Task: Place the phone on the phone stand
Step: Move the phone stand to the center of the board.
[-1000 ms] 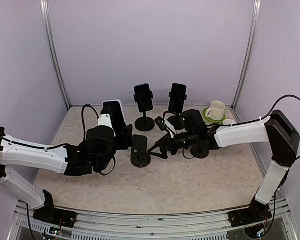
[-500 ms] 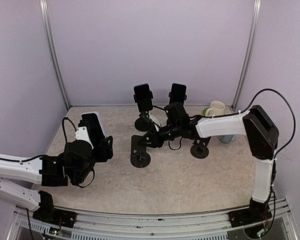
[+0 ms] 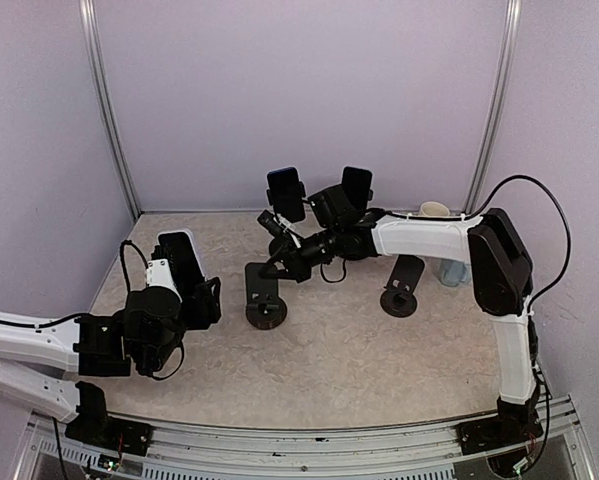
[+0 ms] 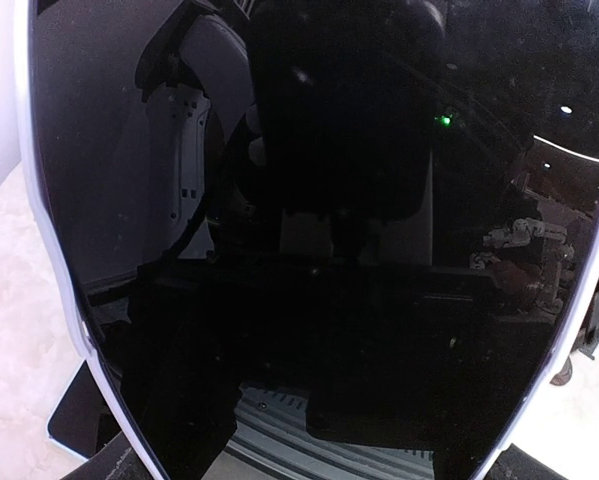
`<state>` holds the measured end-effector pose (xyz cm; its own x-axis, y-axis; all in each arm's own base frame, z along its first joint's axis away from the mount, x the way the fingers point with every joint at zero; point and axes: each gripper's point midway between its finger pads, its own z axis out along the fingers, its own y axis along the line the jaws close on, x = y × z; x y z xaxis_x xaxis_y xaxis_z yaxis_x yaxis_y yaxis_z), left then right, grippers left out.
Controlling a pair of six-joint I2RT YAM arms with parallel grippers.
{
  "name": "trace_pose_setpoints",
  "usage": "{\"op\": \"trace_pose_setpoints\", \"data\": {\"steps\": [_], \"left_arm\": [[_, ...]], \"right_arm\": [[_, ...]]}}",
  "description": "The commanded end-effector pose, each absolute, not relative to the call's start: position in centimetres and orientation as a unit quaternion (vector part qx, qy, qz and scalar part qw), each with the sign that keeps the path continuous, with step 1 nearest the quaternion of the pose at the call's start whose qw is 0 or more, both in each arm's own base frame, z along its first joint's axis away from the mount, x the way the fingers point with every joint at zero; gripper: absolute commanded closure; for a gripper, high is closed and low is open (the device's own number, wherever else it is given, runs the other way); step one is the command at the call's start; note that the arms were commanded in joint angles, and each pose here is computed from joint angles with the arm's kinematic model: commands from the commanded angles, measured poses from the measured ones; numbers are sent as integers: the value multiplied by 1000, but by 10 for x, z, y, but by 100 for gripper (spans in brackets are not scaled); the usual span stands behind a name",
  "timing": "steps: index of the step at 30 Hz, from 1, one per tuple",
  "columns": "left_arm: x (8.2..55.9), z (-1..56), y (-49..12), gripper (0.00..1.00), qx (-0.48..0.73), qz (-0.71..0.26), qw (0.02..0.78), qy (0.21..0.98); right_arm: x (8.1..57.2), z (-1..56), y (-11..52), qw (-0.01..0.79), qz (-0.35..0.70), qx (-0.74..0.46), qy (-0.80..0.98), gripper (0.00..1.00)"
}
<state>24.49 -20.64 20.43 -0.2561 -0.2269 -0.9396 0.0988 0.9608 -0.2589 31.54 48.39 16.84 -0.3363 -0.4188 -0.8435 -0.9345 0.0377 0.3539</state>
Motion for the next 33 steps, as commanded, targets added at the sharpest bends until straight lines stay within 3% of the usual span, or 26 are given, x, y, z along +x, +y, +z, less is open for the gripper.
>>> {"op": "trace_pose_setpoints", "data": {"steps": [1,10,17,33], "left_arm": [[243,214,-201,37,-58,-139,619,771],[239,214,-197,37,-63,-140,618,771],[234,208,-196,37,-62,-139,613,775],[233,200,-198,37,-66,-139,610,778]], "right_arm": [[321,204,503,313,470,-562,604,100],[379,206,547,396,434,-573,572,100],[396,204,562,447,436,-562,542,100],[389,196,555,408,448,-553,571,100]]}}
